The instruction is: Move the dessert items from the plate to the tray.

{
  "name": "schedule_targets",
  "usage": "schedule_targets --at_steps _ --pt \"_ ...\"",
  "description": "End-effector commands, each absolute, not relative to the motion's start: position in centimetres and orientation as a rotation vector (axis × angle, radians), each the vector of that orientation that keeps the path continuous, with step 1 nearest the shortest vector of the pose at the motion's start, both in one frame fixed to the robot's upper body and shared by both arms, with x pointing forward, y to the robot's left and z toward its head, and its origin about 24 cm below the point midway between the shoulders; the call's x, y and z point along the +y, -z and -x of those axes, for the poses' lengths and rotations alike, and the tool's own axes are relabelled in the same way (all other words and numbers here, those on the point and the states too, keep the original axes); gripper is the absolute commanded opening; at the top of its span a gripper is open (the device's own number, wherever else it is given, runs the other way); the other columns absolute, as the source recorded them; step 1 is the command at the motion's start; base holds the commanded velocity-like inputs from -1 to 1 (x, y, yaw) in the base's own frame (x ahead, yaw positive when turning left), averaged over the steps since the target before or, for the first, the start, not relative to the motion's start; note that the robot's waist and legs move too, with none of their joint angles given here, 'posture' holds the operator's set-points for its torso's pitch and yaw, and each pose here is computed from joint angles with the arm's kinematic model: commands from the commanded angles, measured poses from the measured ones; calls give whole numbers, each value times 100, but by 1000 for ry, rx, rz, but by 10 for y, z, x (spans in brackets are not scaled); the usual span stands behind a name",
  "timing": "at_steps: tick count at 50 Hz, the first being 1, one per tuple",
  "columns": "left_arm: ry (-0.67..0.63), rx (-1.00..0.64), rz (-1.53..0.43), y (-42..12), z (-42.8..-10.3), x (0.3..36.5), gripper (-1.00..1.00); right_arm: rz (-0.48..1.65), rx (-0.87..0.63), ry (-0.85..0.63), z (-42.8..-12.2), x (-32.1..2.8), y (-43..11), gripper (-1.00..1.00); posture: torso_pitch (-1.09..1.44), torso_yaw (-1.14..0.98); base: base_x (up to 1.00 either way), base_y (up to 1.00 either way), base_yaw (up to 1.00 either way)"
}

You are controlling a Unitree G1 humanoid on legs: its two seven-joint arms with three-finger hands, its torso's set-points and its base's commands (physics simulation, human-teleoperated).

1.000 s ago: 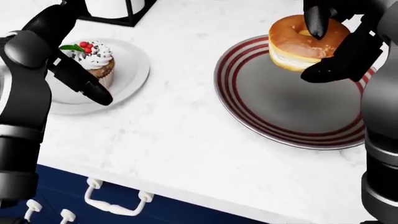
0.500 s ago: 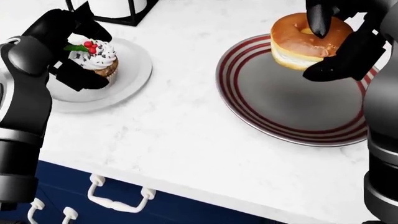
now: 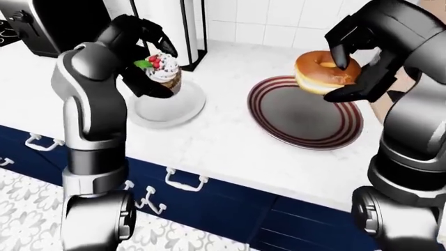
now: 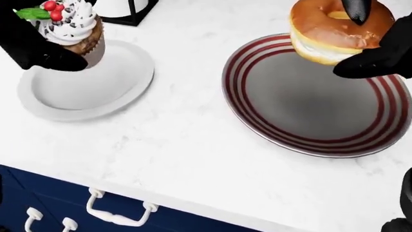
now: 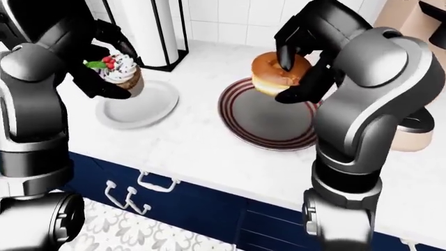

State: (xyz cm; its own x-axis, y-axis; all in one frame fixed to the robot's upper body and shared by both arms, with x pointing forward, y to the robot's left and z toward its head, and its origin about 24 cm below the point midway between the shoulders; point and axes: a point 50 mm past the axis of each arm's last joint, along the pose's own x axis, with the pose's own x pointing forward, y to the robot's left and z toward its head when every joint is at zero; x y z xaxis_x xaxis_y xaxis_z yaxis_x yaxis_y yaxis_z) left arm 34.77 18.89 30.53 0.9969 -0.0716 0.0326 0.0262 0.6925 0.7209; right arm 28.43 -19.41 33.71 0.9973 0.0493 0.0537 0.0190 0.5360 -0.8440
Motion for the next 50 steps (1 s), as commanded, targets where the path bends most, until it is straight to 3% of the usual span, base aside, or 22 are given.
schedule_targets --at_steps 1,9,14,50 --pt "70 -106 -789 -325 -330 189 -100 1011 -144 -22 -271 -191 -350 -100 0 0 0 0 0" --pt "119 -174 -716 -342 -290 186 -100 1047 -181 -32 -256 -189 -354 -100 0 0 0 63 0" --pt "131 -182 -679 -343 -282 184 -100 1049 -186 -44 -251 -183 -353 -100 0 0 0 100 0" --pt "126 -196 -688 -347 -268 185 -100 1081 -209 -50 -241 -173 -353 -100 0 0 0 100 0"
